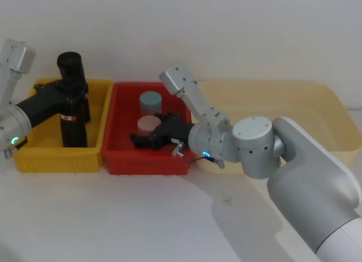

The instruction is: Pick up the garbage bag with the one hand and transfer it to the other hand.

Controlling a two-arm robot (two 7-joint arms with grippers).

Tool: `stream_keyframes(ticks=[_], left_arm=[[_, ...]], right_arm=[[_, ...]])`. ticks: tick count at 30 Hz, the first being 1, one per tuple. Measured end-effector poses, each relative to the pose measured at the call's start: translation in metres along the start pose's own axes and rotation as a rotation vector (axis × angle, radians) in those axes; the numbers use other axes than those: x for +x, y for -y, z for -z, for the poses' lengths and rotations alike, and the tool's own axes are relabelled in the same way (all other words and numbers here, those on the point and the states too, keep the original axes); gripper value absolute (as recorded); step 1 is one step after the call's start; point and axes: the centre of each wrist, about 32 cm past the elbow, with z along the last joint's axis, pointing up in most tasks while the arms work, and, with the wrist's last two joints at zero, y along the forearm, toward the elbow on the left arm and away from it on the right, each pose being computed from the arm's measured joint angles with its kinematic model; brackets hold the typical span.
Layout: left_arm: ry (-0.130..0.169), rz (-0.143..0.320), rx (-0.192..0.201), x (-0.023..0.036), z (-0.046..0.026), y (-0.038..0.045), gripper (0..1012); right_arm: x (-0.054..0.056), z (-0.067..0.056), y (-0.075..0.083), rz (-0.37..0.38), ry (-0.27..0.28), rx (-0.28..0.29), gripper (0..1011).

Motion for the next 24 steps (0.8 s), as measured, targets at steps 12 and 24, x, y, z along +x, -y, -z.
stream_keyframes(ticks=[12,24], left_arm=[[0.0,0.0,0.0,0.0,0.0,0.0,347],[0.004,0.001,-0.003,-0.0006,-0.0007,0.0001,347]], right_arm=[[0.0006,0.001,-0.0011,0.0,0.001,0.0,690],[0.0008,0.0005,-0.0007,0.002,0.005,0.002,679]])
